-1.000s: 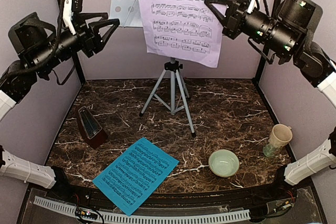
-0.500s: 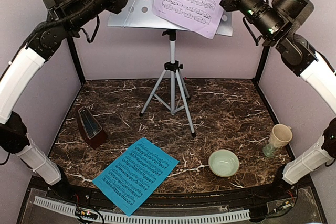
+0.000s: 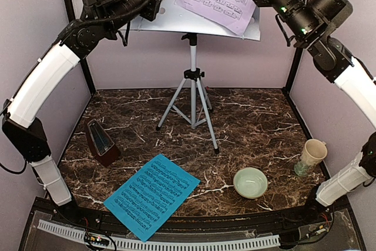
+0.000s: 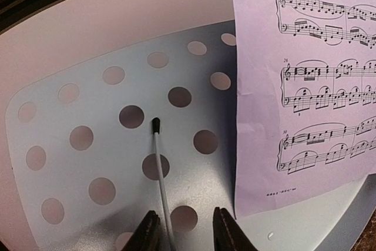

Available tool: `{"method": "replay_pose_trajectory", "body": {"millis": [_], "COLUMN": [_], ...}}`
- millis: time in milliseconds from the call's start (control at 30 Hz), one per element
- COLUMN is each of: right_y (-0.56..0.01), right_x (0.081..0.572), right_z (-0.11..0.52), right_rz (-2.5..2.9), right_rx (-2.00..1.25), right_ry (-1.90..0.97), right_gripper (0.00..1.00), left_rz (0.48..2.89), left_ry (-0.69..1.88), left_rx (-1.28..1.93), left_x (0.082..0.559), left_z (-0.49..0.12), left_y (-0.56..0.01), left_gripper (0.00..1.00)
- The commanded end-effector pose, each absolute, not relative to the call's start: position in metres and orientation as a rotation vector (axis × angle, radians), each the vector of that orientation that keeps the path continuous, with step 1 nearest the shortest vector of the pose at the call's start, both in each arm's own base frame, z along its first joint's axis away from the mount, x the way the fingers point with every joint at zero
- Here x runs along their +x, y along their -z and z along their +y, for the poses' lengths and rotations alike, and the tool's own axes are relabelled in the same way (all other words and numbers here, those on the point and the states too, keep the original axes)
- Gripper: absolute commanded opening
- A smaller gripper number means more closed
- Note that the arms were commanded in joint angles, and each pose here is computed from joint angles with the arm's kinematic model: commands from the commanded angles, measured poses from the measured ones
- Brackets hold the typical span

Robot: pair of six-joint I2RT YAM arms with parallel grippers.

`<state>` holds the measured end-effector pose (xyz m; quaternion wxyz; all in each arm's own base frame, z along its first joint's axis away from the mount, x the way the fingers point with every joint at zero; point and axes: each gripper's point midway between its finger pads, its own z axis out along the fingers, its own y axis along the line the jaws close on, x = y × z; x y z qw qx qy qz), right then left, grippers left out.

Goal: Set up the instrument practice props

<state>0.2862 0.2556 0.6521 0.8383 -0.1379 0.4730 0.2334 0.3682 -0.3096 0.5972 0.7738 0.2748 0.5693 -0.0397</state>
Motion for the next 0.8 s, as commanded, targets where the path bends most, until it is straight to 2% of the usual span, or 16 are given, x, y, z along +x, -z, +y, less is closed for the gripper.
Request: {"method": "replay_pose_trajectory", "body": {"millis": [0, 167, 400, 567, 767], "right_y": [-0.657, -0.653, -0.65, -0.644, -0.639], "right_x": [0.291, 0.295, 0.3, 0.305, 0.31], "right_z": [0.251, 0.255, 0.254, 0.253, 0.253], "right_rz": [0.97, 0.975, 0.977, 0.988, 0.999], "right_rx": [-0.261, -0.269, -0.262, -0.255, -0.25], "right_ry": [-0.493, -0.51, -0.509, -0.502, -0.501], "right_gripper": [0.0, 0.0, 0.0, 0.0, 0.0], "left_rz": [1.196, 1.196, 1.18, 1.137, 1.075], "left_ry": [0.012, -0.034, -0.036, -0.012, 0.024], "left_rx": [0.54, 0.519, 0.481, 0.462, 0.412], "left_x": [0.37, 0.377, 0.378, 0.373, 0.365], "left_z": [-0.293, -0.291, -0.288, -0.287, -0.282], "left_y": [-0.616, -0.615, -0.617, -0.618, -0.621], "left_gripper": [0.31, 0.27, 0.08, 0.0, 0.0]}}
